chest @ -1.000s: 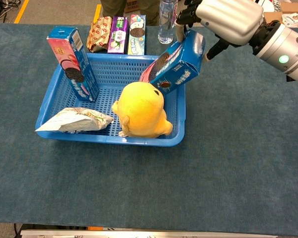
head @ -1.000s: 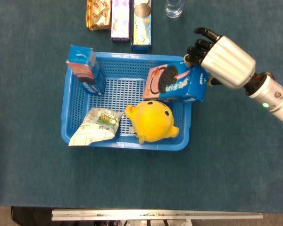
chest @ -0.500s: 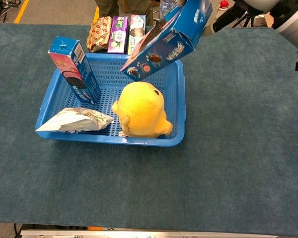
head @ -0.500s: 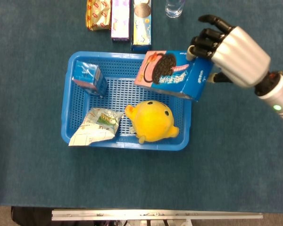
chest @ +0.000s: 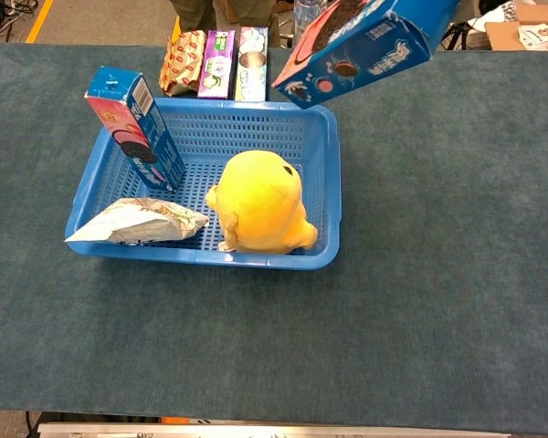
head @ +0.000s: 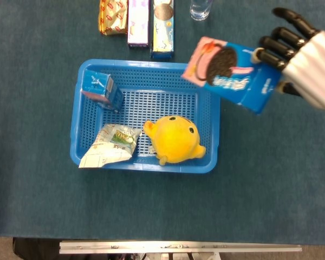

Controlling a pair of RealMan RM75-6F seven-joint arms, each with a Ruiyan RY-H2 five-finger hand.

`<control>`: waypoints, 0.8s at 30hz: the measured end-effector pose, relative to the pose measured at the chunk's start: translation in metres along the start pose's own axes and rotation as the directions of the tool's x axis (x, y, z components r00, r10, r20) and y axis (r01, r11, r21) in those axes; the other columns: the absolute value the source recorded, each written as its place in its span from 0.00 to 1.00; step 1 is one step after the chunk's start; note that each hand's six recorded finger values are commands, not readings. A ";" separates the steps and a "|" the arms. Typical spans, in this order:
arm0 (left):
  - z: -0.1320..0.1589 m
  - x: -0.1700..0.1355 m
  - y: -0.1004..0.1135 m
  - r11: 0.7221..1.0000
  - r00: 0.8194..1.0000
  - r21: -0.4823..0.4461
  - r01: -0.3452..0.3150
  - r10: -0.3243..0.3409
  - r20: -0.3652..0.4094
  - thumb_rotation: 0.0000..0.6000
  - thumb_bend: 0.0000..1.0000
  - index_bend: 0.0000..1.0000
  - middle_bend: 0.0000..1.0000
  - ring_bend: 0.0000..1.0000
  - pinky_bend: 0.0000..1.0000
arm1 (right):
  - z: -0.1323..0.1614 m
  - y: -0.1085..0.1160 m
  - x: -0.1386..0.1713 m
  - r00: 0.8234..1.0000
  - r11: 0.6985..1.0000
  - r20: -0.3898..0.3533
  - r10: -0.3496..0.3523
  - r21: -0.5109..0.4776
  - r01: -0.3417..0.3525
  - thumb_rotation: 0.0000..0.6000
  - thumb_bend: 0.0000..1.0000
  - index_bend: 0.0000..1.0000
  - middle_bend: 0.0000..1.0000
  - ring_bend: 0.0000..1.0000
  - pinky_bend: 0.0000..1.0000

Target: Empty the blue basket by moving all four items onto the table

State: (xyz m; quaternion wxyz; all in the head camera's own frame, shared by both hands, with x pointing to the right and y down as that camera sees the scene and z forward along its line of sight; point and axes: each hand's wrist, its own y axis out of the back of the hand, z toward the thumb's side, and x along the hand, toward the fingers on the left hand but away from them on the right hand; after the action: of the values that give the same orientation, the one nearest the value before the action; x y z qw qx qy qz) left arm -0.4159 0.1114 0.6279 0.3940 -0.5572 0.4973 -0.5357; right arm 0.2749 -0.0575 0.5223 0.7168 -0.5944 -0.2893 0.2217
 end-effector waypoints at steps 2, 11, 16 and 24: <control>0.001 0.000 0.000 1.000 1.000 0.000 -0.001 0.001 0.001 1.00 0.25 0.27 0.21 0.17 0.38 | -0.005 0.004 0.009 1.000 0.999 0.015 0.013 0.044 -0.014 1.00 0.00 0.77 0.70 0.49 0.25; 0.004 0.000 0.002 1.000 1.000 0.001 -0.005 0.005 0.011 1.00 0.25 0.27 0.21 0.17 0.38 | -0.015 0.015 0.053 0.988 0.979 0.119 0.095 0.168 -0.115 1.00 0.00 0.77 0.70 0.53 0.25; 0.007 0.000 0.002 1.000 1.000 0.000 -0.002 0.002 0.020 1.00 0.25 0.27 0.21 0.17 0.38 | -0.015 0.018 0.084 0.957 0.953 0.220 0.191 0.191 -0.234 1.00 0.00 0.77 0.70 0.53 0.26; 0.010 0.001 0.002 1.000 1.000 0.008 0.002 -0.003 0.027 1.00 0.25 0.27 0.21 0.17 0.38 | -0.012 0.020 0.136 0.834 0.874 0.379 0.400 0.117 -0.472 1.00 0.00 0.48 0.51 0.47 0.26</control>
State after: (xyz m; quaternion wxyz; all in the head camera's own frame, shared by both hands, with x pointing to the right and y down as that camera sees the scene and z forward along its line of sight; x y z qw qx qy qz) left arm -0.4059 0.1088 0.6251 0.4020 -0.5634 0.4893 -0.5306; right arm 0.3829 0.0278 0.5221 0.6428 -0.5193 -0.2412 0.5089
